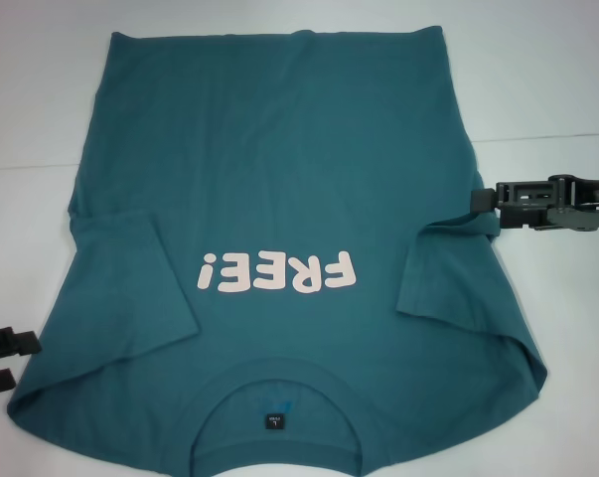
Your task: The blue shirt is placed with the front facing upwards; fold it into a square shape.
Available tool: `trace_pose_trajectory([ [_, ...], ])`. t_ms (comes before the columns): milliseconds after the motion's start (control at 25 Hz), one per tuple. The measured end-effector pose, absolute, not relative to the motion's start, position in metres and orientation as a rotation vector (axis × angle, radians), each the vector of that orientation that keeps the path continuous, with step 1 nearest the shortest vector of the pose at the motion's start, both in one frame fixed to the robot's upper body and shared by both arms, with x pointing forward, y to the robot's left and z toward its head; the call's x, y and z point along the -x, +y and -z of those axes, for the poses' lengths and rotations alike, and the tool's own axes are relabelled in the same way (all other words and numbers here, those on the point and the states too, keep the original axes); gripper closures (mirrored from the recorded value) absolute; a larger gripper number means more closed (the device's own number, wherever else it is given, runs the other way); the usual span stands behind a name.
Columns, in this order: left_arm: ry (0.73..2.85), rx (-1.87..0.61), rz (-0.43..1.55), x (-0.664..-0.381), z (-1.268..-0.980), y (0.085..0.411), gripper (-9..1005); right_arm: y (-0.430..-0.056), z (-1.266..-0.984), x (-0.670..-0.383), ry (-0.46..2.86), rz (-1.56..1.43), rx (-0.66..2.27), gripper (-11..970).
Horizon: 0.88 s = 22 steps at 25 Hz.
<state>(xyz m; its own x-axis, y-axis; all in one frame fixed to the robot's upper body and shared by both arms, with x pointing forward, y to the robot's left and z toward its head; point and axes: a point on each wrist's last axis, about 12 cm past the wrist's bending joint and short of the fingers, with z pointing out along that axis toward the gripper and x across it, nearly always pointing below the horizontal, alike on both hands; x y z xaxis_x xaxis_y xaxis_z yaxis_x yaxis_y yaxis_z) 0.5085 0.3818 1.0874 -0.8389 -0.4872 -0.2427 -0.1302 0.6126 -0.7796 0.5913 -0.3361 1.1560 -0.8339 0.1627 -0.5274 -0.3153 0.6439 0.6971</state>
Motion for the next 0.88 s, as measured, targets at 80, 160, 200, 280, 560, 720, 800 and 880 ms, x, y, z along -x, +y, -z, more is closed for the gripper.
trace_pose_trajectory([
  [80,2.404,0.495,1.098,-0.508,-1.087,0.383,275,-0.336,-1.156,-0.591,2.302,-1.122,0.117,62],
  [160,2.413,0.505,1.073,-0.508,-1.085,0.385,275,-0.336,-1.156,-0.591,2.301,-1.122,0.116,62],
  [200,2.419,0.510,1.061,-0.508,-1.084,0.386,275,-0.336,-1.156,-0.591,2.301,-1.122,0.115,62],
  [280,2.430,0.526,1.035,-0.507,-1.081,0.387,275,-0.336,-1.155,-0.591,2.301,-1.121,0.113,62],
  [560,2.429,0.566,1.017,-0.508,-1.075,0.387,276,-0.335,-1.155,-0.592,2.300,-1.121,0.109,62],
  [720,2.426,0.602,1.018,-0.509,-1.070,0.386,276,-0.335,-1.155,-0.592,2.298,-1.122,0.109,62],
  [800,2.425,0.611,1.015,-0.509,-1.068,0.386,276,-0.334,-1.155,-0.592,2.298,-1.123,0.109,62],
  [880,2.423,0.616,1.010,-0.510,-1.068,0.386,276,-0.334,-1.155,-0.592,2.297,-1.124,0.109,62],
])
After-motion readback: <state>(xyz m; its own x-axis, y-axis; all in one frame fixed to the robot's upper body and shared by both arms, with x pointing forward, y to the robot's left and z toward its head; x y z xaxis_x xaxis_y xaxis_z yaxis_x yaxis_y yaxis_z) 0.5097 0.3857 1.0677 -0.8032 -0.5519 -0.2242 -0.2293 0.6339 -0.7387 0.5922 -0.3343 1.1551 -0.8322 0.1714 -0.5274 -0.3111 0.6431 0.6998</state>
